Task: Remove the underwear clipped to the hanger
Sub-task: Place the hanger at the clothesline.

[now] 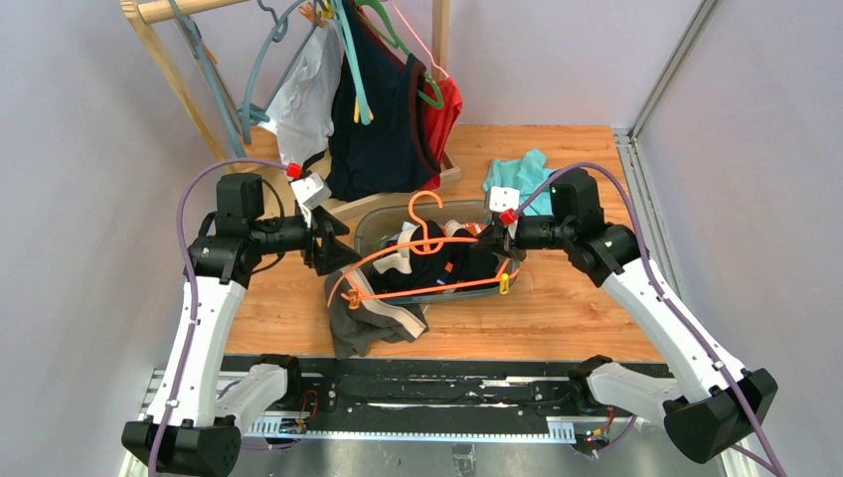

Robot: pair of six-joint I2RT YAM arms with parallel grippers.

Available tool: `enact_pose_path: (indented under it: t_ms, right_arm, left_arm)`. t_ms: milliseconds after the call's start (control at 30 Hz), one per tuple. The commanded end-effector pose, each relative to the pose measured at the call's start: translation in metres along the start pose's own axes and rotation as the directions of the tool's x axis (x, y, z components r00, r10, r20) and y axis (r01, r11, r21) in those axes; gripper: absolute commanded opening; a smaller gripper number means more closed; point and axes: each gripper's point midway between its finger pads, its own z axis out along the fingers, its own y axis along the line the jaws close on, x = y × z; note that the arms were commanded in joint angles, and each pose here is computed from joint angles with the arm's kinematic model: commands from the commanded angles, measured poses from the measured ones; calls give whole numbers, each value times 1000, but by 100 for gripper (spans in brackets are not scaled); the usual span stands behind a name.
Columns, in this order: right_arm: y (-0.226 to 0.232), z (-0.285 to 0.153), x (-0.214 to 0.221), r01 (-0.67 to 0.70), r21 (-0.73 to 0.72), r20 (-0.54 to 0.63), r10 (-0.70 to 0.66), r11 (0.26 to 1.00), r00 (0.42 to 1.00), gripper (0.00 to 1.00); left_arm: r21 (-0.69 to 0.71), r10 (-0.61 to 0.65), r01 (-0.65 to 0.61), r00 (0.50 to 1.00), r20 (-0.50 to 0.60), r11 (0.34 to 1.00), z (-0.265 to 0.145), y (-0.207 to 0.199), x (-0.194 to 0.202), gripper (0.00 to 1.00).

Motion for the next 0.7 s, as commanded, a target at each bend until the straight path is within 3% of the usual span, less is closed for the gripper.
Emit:
enact_pose_path:
  t_ms: [0, 400, 667]
  right_arm:
    - [-7, 1, -27, 97, 19, 38, -98, 995, 994, 1]
    - [-8, 8, -30, 127, 24, 33, -128, 992, 991, 1]
    - [-12, 8, -28, 119, 53, 27, -121, 991, 992, 1]
  left_arm:
    - [10, -136, 136, 991, 5, 991, 5, -5, -2, 72]
    - [109, -262, 266, 964, -54, 958, 18, -14, 24, 58]
    - [164, -282, 292, 956, -80, 942, 20, -23, 35, 40]
